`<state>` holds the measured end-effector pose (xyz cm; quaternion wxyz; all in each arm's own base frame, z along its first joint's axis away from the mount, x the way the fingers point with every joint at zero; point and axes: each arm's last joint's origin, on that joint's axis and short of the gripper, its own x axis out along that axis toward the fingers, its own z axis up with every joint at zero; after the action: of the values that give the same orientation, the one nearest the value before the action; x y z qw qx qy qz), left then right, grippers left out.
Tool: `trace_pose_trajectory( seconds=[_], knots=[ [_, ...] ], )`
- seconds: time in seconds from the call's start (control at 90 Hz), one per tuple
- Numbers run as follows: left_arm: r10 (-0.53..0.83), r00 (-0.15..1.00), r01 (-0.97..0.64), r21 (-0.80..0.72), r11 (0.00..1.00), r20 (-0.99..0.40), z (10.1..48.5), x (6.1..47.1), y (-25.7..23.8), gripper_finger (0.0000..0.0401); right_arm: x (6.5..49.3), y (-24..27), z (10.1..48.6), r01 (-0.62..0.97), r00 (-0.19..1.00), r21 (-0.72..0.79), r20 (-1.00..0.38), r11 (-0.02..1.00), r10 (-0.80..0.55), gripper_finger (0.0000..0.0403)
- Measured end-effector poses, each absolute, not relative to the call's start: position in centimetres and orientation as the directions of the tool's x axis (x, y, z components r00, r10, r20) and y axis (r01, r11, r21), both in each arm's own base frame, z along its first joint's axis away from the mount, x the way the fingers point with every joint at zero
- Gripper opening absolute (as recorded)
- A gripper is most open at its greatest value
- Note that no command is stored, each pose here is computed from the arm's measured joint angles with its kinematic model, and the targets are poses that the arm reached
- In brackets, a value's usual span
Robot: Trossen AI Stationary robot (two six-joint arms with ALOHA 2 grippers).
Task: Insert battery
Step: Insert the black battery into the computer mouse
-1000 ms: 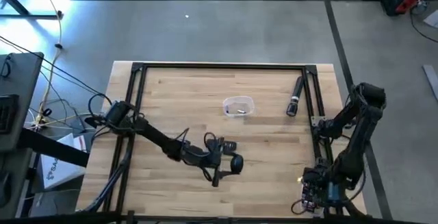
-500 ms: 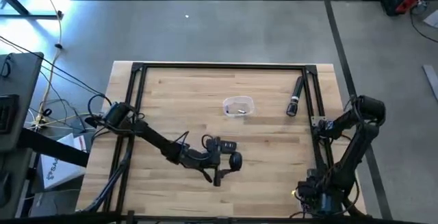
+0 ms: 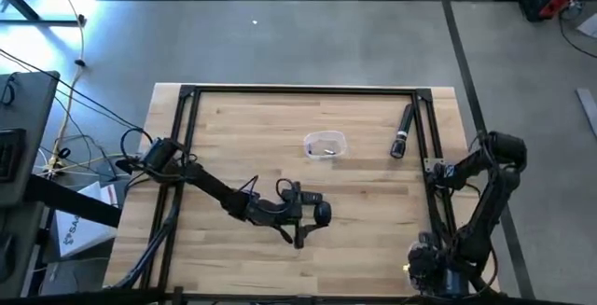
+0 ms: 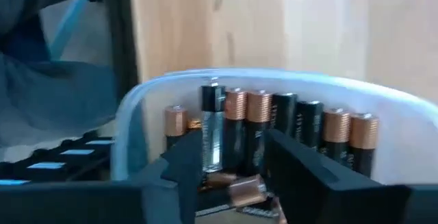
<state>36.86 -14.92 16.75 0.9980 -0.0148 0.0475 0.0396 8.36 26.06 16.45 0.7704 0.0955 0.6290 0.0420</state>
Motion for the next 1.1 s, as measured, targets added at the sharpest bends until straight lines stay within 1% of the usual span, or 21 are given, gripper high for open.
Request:
trace_pose_trajectory(
  seconds=[0.111, 0.233, 0.6, 0.967, 1.1],
  knots=[
    [0.076, 0.992, -0.08, -0.038, 0.996, -0.097, 16.7, 36.9, -14.9, 0.0252, 8.4, 26.3, 15.8, 0.049, 0.198, 0.177, -0.966, 0.983, 0.164, 0.0096],
    [0.076, 0.992, -0.08, -0.041, 0.996, -0.097, 16.7, 36.9, -14.9, 0.0252, 8.5, 26.6, 15.0, 0.043, 0.183, 0.17, -0.97, 0.984, 0.159, 0.0084],
    [0.076, 0.992, -0.08, -0.041, 0.996, -0.097, 16.7, 36.9, -14.9, 0.0252, 8.7, 26.8, 13.5, 0.049, 0.146, 0.102, -0.985, 0.994, 0.094, 0.0079],
    [0.075, 0.992, -0.08, -0.041, 0.996, -0.097, 16.7, 36.9, -14.9, 0.0252, 9.5, 26.3, 13.0, 0.092, 0.151, 0.065, -0.987, 0.994, 0.051, 0.0079],
    [0.075, 0.992, -0.078, -0.032, 0.996, -0.097, 16.7, 36.9, -14.9, 0.0252, 9.9, 26.1, 13.0, 0.114, 0.146, 0.062, -0.988, 0.992, 0.045, 0.0067]
  ],
)
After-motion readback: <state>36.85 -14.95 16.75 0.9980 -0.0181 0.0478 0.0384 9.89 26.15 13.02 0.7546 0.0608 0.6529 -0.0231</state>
